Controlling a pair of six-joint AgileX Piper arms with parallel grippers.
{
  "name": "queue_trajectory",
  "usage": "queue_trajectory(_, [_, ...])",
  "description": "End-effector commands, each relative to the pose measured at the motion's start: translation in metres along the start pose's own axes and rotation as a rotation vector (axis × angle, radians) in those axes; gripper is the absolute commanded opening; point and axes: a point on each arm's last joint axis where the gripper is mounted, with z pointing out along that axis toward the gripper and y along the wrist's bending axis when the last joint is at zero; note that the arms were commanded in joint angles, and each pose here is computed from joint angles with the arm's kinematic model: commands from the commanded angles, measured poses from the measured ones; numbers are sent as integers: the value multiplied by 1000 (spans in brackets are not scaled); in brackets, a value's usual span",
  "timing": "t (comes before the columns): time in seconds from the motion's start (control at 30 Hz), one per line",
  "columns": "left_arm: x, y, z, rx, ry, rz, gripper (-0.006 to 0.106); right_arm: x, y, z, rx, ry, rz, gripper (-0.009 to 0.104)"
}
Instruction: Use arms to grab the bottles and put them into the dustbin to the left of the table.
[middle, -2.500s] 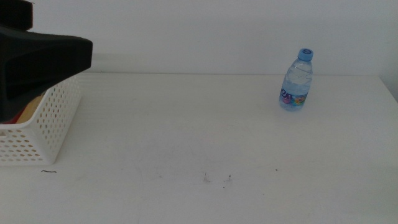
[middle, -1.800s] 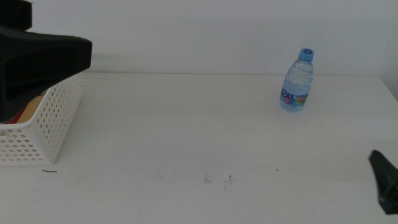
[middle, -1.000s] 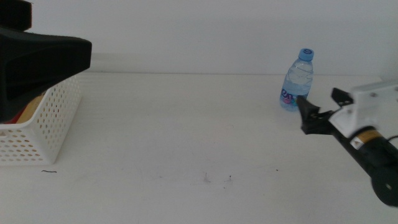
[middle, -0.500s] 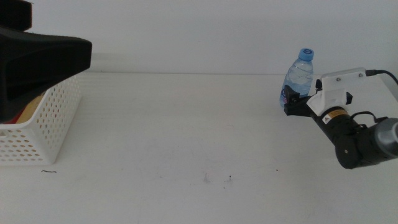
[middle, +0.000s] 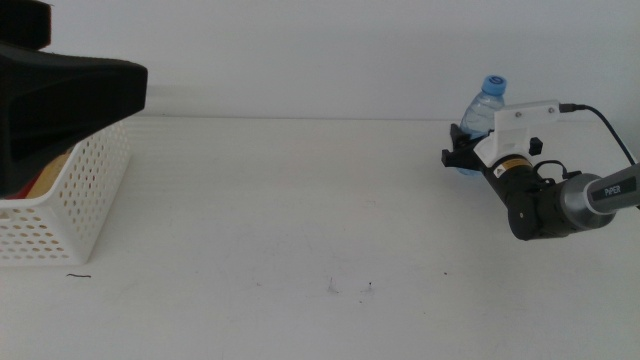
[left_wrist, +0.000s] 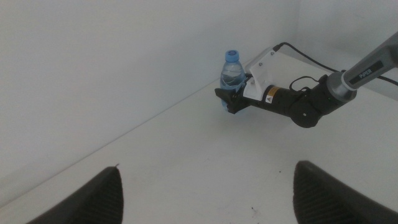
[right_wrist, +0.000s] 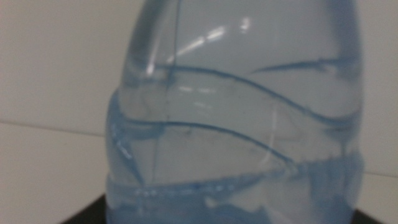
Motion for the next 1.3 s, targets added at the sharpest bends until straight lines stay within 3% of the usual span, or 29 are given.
queue_trajectory(0.0, [0, 0, -1, -2, -11, 2, 94, -7, 10, 1, -29, 6, -46, 11])
queue_trajectory(0.03, [0, 0, -1, -2, -11, 2, 94, -12, 17, 0, -39, 4, -31, 0])
queue_trajectory(0.33, [0, 0, -1, -2, -11, 0, 94, -82, 138, -30, -303, -133, -49, -3])
queue_trajectory(0.57, [0, 0, -1, -2, -11, 0, 94, -78, 226, -27, -463, -149, -65, -3])
queue_trajectory(0.83, [0, 0, -1, -2, -11, 2, 94, -57, 263, -10, -513, -108, -80, -1])
queue_trajectory(0.93, [0, 0, -1, -2, -11, 2, 94, -50, 264, -7, -514, -94, -84, 8])
queue_trajectory(1.03, [0, 0, -1, -2, -11, 2, 94, -45, 265, -7, -518, -56, -90, 31])
queue_trajectory(1.1, [0, 0, -1, -2, -11, 2, 94, -42, 265, -7, -518, -25, -95, 50])
queue_trajectory(1.13, [0, 0, -1, -2, -11, 2, 94, -44, 265, -10, -526, 54, -109, 79])
queue_trajectory(1.27, [0, 0, -1, -2, -11, 2, 94, -58, 256, -28, -532, 259, -119, 84])
